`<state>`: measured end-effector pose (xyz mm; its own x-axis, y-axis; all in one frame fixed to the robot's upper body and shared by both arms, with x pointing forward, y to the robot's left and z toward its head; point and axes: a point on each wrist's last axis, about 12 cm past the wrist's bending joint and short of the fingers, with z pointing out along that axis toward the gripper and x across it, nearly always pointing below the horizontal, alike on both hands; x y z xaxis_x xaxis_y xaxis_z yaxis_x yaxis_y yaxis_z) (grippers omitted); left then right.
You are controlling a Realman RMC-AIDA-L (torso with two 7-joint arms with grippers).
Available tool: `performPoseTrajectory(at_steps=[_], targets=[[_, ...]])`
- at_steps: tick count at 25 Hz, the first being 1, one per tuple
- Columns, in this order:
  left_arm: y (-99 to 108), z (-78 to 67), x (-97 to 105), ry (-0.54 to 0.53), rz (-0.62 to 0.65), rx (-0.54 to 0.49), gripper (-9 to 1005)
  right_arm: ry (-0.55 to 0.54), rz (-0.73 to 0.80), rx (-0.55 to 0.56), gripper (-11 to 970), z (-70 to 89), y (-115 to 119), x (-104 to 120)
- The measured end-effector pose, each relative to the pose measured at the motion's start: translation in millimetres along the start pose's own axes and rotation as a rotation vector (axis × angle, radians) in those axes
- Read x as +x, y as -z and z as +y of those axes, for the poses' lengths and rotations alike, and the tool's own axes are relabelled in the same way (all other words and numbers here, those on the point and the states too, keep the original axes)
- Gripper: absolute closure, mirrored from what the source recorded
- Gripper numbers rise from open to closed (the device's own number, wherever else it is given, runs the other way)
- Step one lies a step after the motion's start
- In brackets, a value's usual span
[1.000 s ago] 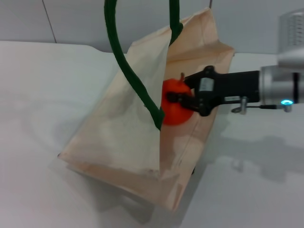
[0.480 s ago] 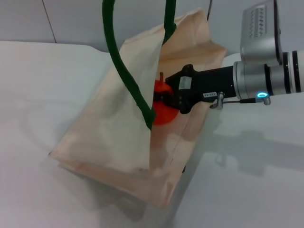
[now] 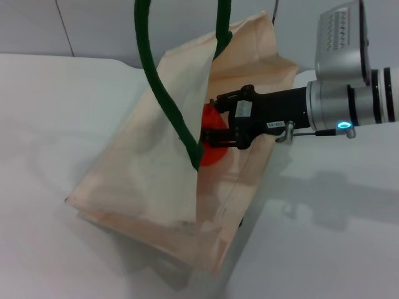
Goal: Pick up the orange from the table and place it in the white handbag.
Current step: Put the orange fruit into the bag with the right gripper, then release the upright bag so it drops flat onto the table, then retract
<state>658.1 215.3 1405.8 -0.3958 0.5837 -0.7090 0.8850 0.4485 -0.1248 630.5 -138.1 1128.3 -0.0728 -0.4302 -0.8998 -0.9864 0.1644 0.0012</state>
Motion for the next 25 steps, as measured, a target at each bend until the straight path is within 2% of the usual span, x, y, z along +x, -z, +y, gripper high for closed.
performPoseTrajectory(at_steps=[2, 12, 17, 21, 25], targets=[[-0.1, 0.3, 0.7, 0.002, 0.000, -0.001, 854, -0.005, -0.004, 0.006, 514, -0.3, 0.8, 0.9], [-0.2, 1.6, 3.7, 0.009, 0.002, -0.002, 854, -0.016, 0.008, 0.044, 70, -4.3, 2.8, 4.5], [-0.2, 3.8, 8.6, 0.021, 0.005, -0.004, 855, -0.038, 0.020, 0.110, 68, -9.6, 12.6, 16.1], [0.5, 7.1, 16.0, 0.038, 0.007, -0.007, 855, -0.091, 0.026, 0.226, 66, -18.8, 45.6, 34.5], [2.1, 11.8, 26.5, 0.060, -0.004, -0.010, 855, -0.141, 0.020, 0.315, 65, -20.9, 79.5, 49.0]])
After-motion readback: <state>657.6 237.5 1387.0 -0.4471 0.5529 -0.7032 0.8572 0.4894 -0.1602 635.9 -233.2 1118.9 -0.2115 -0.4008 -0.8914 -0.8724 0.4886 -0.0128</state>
